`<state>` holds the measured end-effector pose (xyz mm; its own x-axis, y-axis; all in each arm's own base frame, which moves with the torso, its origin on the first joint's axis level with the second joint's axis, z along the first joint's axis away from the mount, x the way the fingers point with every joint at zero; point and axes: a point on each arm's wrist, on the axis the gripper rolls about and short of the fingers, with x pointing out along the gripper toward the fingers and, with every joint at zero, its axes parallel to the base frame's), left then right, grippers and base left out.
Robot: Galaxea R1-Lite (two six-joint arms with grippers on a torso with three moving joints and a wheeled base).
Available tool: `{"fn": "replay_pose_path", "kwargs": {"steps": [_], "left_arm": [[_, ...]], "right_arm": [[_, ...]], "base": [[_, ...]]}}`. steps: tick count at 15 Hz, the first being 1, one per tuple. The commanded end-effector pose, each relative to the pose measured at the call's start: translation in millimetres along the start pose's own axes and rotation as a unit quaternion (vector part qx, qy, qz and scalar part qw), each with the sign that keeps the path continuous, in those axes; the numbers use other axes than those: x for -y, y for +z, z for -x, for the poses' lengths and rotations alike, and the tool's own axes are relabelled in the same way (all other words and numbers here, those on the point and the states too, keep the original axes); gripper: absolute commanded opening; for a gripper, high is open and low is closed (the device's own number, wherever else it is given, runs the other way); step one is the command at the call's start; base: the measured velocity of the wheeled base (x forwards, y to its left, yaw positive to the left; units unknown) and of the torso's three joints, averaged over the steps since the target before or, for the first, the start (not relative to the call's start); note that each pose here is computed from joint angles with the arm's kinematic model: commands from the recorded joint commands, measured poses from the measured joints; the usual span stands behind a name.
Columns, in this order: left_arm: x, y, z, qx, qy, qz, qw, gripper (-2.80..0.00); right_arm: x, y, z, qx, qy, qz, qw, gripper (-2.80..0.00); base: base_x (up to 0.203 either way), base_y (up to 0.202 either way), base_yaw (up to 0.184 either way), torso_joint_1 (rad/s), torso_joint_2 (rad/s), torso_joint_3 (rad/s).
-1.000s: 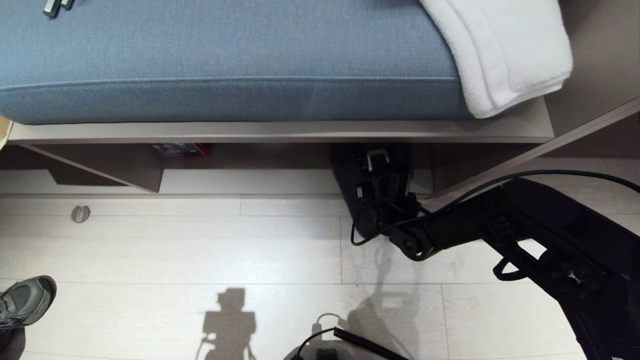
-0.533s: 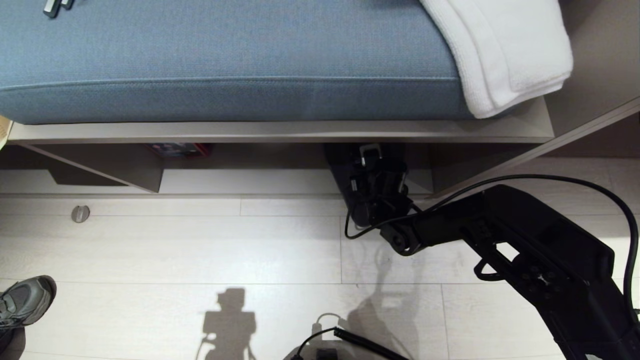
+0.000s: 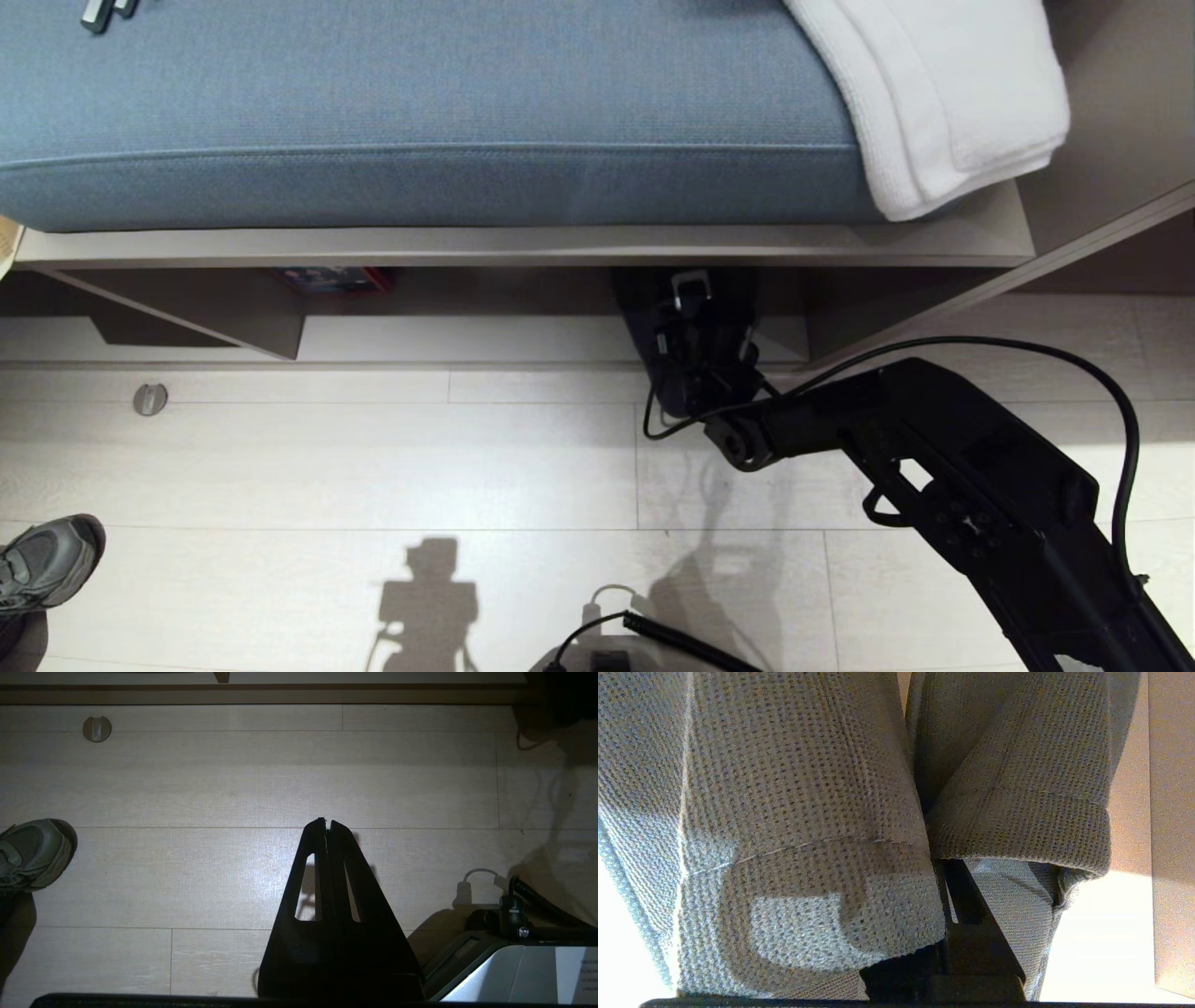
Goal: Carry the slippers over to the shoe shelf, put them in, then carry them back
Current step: Place the slippers into the shoe cabinet
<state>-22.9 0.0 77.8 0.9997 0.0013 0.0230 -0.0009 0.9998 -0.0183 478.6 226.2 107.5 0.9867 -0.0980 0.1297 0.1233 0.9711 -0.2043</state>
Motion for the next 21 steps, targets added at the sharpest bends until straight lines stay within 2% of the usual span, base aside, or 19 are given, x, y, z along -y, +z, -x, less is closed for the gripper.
{"fn": "replay_pose_path", "kwargs": {"steps": [1,4,10,18,19,21], "left_arm": [[-0.1,-2.5,-0.7,-0.005,0.000,0.000,1.0000,-2.80],[-0.1,-2.5,-0.7,-0.005,0.000,0.000,1.0000,-2.80],[-0.1,-2.5,-0.7,-0.005,0.000,0.000,1.0000,-2.80],[-0.1,-2.5,-0.6,-0.004,0.000,0.000,1.0000,-2.80],[-0.1,-2.5,-0.7,-0.005,0.000,0.000,1.0000,-2.80],[-0.1,-2.5,-0.6,-0.004,0.000,0.000,1.0000,-2.80]], "right_arm": [[0.7,1.2,-0.4,0.002,-0.004,-0.001,1.000,-2.80],[0.5,0.3,-0.3,0.002,-0.004,-0.001,1.000,-2.80],[2.4,0.9,2.4,-0.001,-0.003,0.002,1.000,-2.80],[3.0,3.1,2.3,0.000,-0.003,0.001,1.000,-2.80],[3.8,4.9,2.6,-0.001,-0.004,0.002,1.000,0.00],[3.6,4.2,2.8,-0.003,-0.004,0.002,1.000,0.00]], "base": [[0.000,0.000,0.000,0.000,0.00,0.000],[0.000,0.000,0.000,0.000,0.00,0.000],[0.172,0.000,-0.001,0.003,0.00,0.002],[0.007,0.000,0.001,0.000,0.00,0.000],[0.000,0.000,0.000,0.000,0.00,0.000],[0.000,0.000,0.000,0.000,0.00,0.000]]}}
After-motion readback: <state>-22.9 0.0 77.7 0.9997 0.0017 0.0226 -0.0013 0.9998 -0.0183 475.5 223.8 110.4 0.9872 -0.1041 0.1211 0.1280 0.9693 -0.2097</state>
